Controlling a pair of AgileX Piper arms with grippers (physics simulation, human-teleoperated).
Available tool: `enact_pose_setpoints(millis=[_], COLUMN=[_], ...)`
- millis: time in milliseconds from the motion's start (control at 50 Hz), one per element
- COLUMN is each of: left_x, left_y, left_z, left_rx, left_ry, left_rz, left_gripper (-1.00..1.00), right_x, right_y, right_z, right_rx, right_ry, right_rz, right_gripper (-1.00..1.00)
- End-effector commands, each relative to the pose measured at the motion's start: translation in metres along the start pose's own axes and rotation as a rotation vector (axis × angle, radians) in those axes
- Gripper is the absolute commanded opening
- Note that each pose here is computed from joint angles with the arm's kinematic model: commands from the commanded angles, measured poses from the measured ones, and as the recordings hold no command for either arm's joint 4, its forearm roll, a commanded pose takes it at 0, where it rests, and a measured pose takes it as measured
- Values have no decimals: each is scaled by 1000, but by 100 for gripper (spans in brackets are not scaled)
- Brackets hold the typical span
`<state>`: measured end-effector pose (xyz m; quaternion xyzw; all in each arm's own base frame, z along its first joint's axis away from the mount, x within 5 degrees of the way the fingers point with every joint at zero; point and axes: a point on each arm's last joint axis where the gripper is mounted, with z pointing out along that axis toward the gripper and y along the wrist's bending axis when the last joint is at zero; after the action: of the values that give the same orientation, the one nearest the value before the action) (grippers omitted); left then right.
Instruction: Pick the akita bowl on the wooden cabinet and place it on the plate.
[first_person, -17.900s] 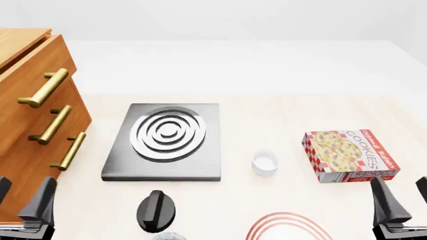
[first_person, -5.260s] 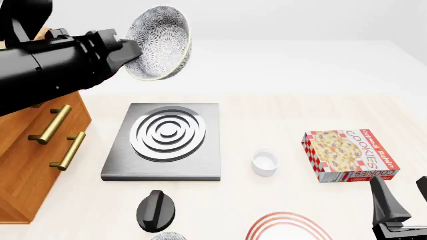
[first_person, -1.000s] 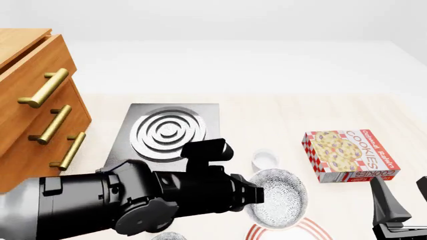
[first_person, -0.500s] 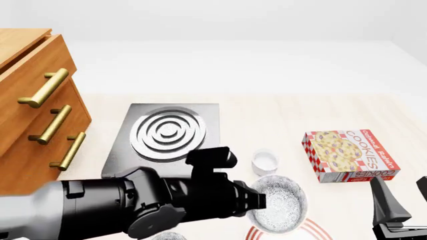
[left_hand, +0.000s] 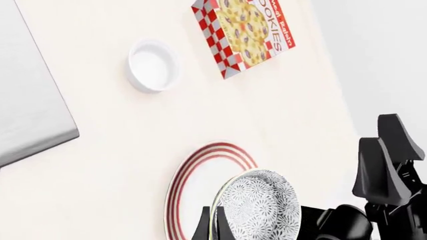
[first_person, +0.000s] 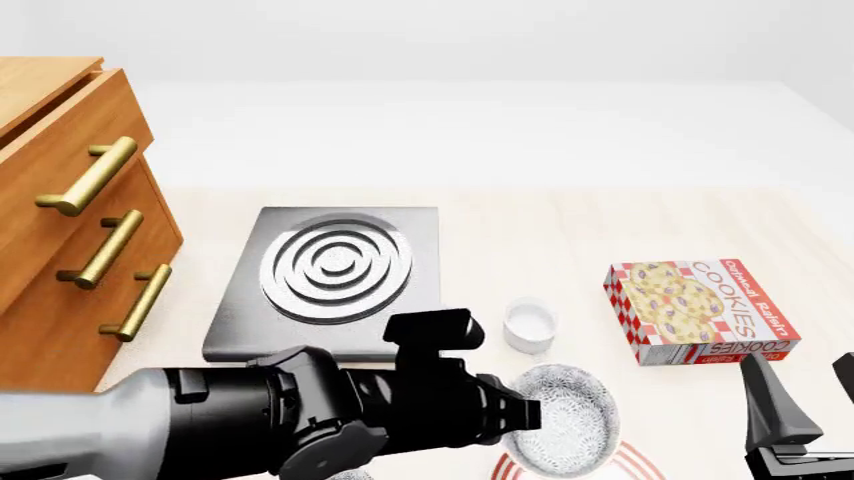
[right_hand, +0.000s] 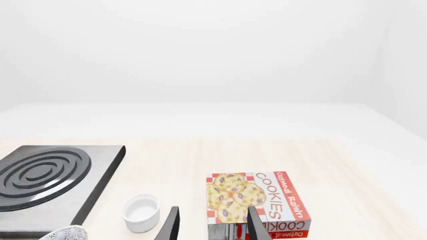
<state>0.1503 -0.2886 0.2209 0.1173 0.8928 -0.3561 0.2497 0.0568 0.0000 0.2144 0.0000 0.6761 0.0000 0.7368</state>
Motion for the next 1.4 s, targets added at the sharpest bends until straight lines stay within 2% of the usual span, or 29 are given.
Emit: enact_pose_setpoints(millis=[20, 540, 1000, 1400], left_x=[3, 4, 13, 22], left_y=[-1, 7, 15, 15], left_z=[4, 13, 26, 37], left_rx=[10, -7, -22, -22], left_ry=[1, 2, 18, 39], left_rz=[-20, -30, -41, -38], left_gripper=[-100, -100, -100, -100], right_x=[0, 0, 0, 0], right_y=[0, 0, 0, 0], right_z=[0, 0, 0, 0], right_rx=[0, 0, 0, 0], right_ry=[0, 0, 0, 0], right_rz=[0, 0, 0, 0], right_gripper=[100, 100, 100, 100])
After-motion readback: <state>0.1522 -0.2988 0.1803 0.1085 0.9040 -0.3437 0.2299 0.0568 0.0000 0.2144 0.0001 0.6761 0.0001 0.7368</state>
